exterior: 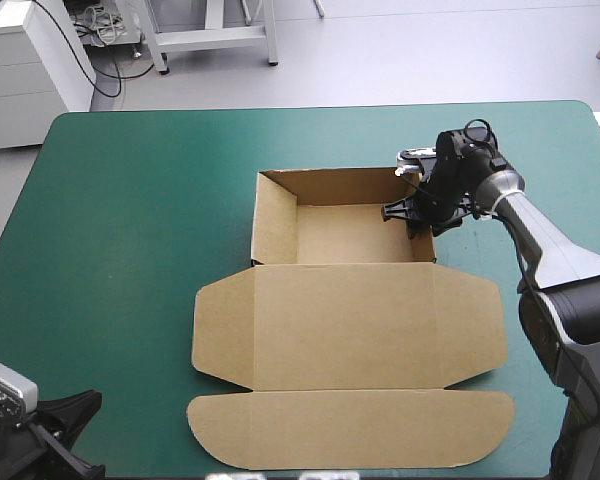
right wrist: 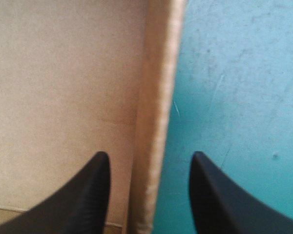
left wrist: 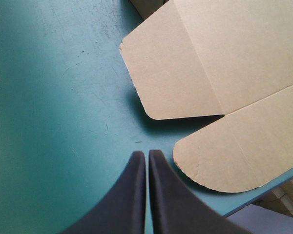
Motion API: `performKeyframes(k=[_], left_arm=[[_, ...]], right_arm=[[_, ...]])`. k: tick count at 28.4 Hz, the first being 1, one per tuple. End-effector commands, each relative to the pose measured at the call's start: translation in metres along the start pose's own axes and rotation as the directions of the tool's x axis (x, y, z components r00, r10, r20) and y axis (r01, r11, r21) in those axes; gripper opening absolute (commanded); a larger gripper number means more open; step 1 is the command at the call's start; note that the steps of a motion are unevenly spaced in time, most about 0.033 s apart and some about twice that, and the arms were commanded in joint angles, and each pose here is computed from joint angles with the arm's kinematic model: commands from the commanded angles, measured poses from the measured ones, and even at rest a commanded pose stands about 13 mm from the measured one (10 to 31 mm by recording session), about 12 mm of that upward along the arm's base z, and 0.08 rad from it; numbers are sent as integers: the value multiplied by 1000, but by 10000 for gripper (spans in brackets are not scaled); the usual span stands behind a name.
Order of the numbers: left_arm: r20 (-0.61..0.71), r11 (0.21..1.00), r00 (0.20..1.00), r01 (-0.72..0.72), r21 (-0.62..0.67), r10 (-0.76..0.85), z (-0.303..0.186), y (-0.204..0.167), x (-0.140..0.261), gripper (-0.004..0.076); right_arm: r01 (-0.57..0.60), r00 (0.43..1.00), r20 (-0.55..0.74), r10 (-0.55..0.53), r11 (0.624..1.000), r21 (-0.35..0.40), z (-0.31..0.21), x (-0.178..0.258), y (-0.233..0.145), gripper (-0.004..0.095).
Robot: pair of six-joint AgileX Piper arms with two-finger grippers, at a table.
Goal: Fold the box
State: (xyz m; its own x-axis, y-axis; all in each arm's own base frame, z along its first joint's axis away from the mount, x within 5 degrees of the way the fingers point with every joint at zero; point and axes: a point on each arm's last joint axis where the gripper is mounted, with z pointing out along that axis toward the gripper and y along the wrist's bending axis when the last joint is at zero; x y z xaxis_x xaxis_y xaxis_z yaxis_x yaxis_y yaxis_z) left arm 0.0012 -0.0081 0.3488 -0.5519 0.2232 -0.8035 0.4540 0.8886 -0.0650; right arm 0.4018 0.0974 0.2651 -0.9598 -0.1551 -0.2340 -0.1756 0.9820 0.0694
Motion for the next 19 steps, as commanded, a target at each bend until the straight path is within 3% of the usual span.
performKeyframes(k=[1, 6, 11, 13, 16, 19], left_arm=[[51, 1000, 999, 14, 15, -15, -2, -1, -9, -2], [46, 1000, 999, 14, 15, -15, -2, -1, -8, -6], [44, 1000, 999, 17, 23, -18, -2, -2, -8, -6], [41, 998, 999, 26, 52, -28, -2, -5, -8, -6], [24, 996, 999, 35, 80, -37, -2, -7, -7, -6], [34, 994, 998, 41, 97, -44, -2, -9, -8, -6]], right_arm=[[18, 996, 85, -17, 1000, -8, -31, -1, 2, -20], [20, 994, 107, -21, 1000, 11, -34, -2, -1, -21], [13, 969, 240, -51, 988, 156, -71, -8, -27, -20], [-29, 952, 302, -51, 966, 255, -98, -7, -53, -20], [-109, 941, 339, -11, 937, 333, -125, 0, -95, -21], [-238, 921, 376, 104, 914, 329, -138, 11, -141, -21]])
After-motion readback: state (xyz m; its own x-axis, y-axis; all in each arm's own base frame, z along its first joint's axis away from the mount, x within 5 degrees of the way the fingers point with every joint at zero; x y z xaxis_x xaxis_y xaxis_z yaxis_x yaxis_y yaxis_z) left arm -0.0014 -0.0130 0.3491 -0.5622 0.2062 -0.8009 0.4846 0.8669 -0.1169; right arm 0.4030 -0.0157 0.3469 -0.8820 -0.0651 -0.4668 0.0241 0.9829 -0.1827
